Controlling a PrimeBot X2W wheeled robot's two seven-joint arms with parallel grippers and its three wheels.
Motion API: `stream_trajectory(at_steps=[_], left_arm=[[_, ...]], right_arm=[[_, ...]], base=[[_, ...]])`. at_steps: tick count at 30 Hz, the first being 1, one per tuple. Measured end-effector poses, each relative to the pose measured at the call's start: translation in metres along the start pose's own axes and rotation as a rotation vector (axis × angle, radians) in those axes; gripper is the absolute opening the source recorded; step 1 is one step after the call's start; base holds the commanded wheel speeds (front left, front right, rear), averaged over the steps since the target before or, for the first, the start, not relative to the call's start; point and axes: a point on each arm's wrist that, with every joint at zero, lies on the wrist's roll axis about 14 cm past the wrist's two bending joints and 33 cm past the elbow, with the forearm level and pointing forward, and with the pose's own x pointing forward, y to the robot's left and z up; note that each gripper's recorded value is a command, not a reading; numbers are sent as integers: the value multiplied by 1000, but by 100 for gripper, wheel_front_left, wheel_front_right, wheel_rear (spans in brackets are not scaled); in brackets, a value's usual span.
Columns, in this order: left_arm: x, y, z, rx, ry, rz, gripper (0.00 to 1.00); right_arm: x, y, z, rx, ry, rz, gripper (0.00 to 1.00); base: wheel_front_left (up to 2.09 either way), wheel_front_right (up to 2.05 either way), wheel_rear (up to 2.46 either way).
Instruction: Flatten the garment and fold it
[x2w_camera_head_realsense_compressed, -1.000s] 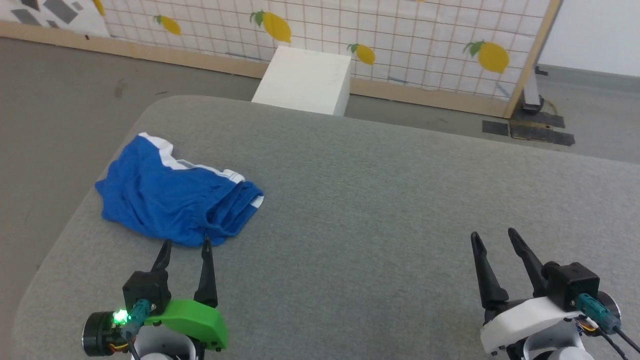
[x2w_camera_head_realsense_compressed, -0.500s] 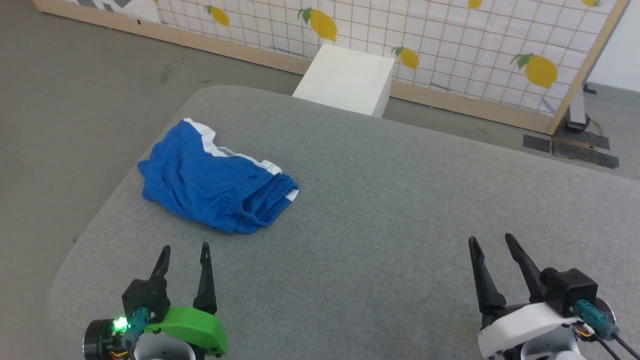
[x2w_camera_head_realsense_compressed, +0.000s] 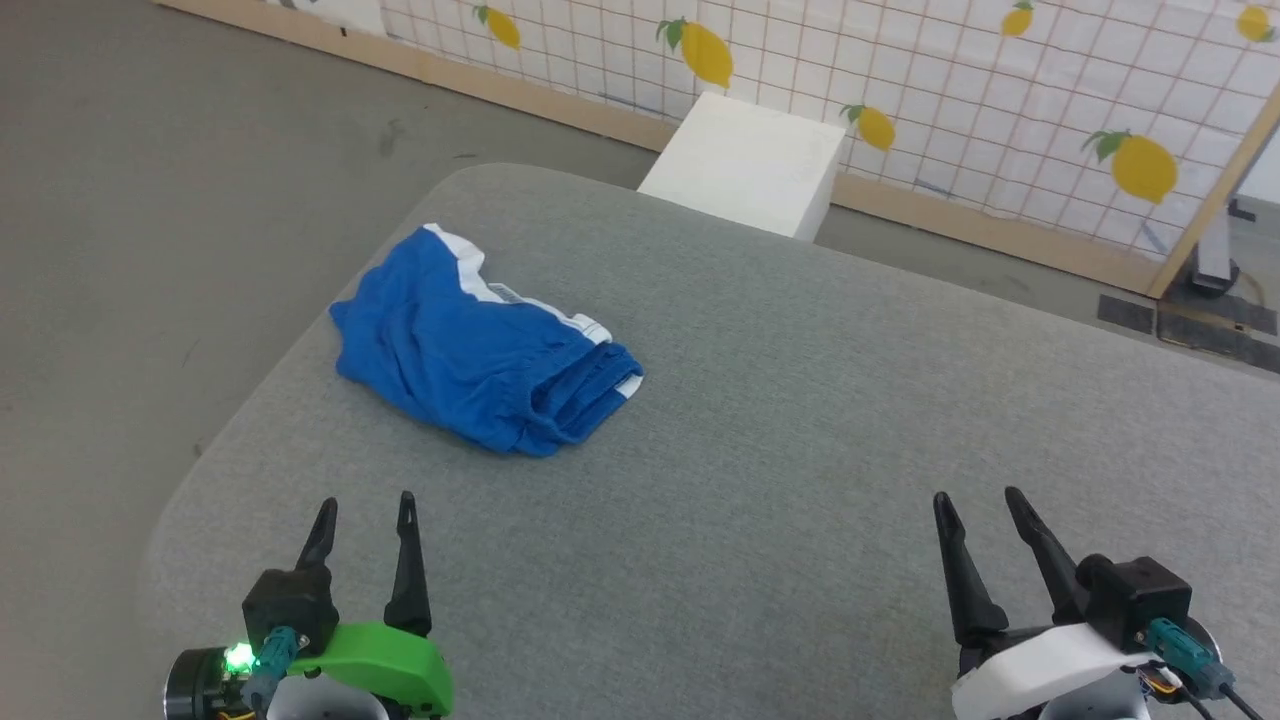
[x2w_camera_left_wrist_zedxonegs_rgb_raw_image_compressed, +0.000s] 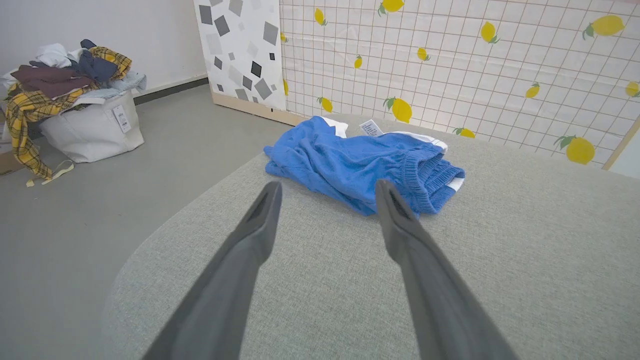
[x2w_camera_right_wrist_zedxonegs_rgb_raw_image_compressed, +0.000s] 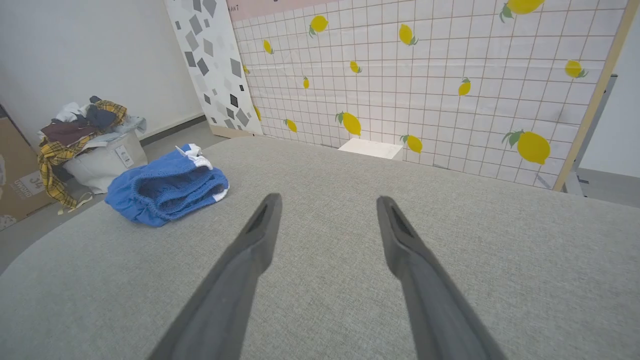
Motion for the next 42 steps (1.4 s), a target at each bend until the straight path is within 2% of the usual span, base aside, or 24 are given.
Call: stream_trajectory(at_steps=[29, 36, 39, 42], left_arm=[[-31, 46, -7, -21, -12, 162, 100], [-29, 44, -9, -33, -5, 163, 100], [-20, 34, -13, -61, 11, 110, 100], [7, 27, 2, -94, -27, 63, 100]], right_arm=[[17, 32, -18, 44, 16, 101, 100], [15, 29, -22, 49, 28, 90, 100], [14, 26, -25, 53, 34, 82, 100], [14, 24, -28, 45, 39, 80, 100]], base=[[0, 0, 0], [0, 0, 0], [0, 0, 0], [0, 0, 0]])
